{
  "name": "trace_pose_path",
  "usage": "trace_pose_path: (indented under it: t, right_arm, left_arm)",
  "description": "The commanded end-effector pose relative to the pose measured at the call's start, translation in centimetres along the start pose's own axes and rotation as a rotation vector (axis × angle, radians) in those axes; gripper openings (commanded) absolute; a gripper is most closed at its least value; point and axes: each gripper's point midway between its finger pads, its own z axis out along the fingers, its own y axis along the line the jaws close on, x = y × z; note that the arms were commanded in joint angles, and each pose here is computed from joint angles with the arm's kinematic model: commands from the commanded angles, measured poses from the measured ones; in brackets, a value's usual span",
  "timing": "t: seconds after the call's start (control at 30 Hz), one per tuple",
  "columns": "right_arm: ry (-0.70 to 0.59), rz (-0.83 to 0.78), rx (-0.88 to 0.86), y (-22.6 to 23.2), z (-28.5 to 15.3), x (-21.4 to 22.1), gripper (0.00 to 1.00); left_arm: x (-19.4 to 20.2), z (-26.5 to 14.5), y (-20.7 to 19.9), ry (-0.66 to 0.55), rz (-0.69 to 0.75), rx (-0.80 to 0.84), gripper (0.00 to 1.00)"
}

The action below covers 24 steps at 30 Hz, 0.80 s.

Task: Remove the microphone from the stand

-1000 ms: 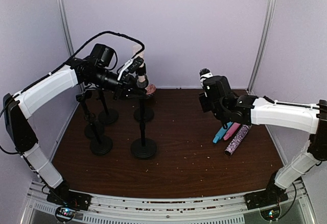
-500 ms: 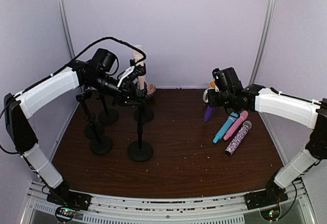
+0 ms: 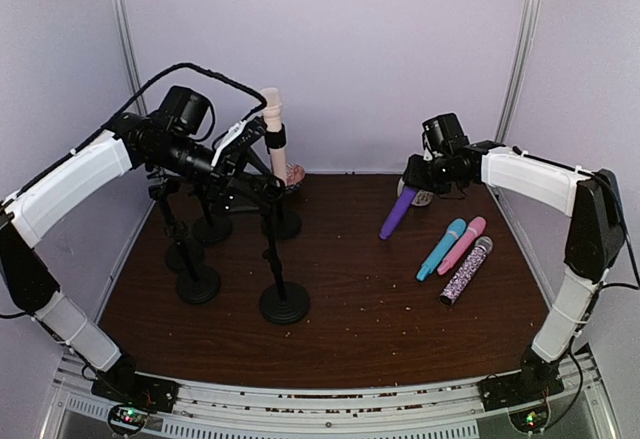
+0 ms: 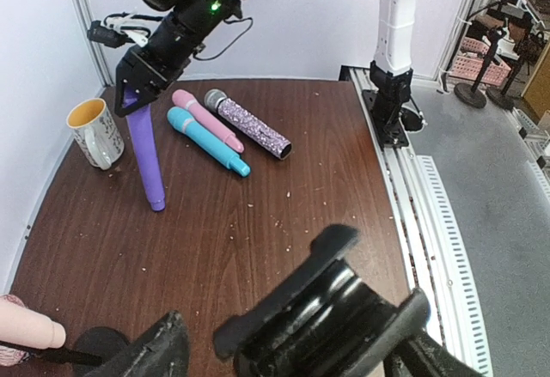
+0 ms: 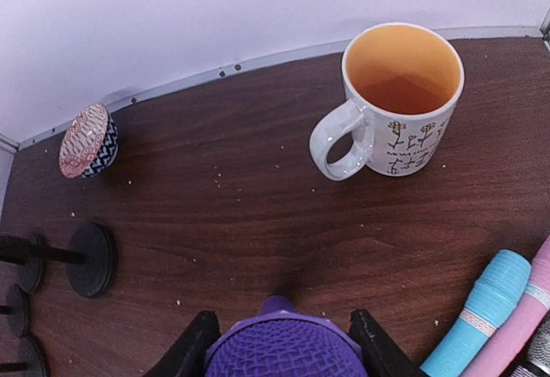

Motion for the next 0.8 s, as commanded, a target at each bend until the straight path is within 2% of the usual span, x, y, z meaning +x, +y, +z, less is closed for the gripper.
trace_pose_path:
  t: [0.0,0.2,0.47,0.77]
  right_arm:
    - [0.270,0.065,0.086,-2.8,4.3,7.4,0.00]
    - [0.381,0.150,0.071,-4.5,6.1,9.7,0.03]
    - [0.502,0.190,-0.066,-4.6,4.8,11.6,0.06]
    - [0.569,0.183,0.028,-5.9,6.9,12.8,0.10]
  left_arm:
    - [-0.6,-1.5,-1.8,0.006,0.054,-0.023,0.80]
    - [0.9,-2.1,-2.5,0.056,0.062,-0.050,0.80]
    - [1.6,-1.9,-2.3,0.073,0.057,-0.054,0.80]
    - [1.9,-2.0,-2.4,0.075,0.051,-0.054,0.79]
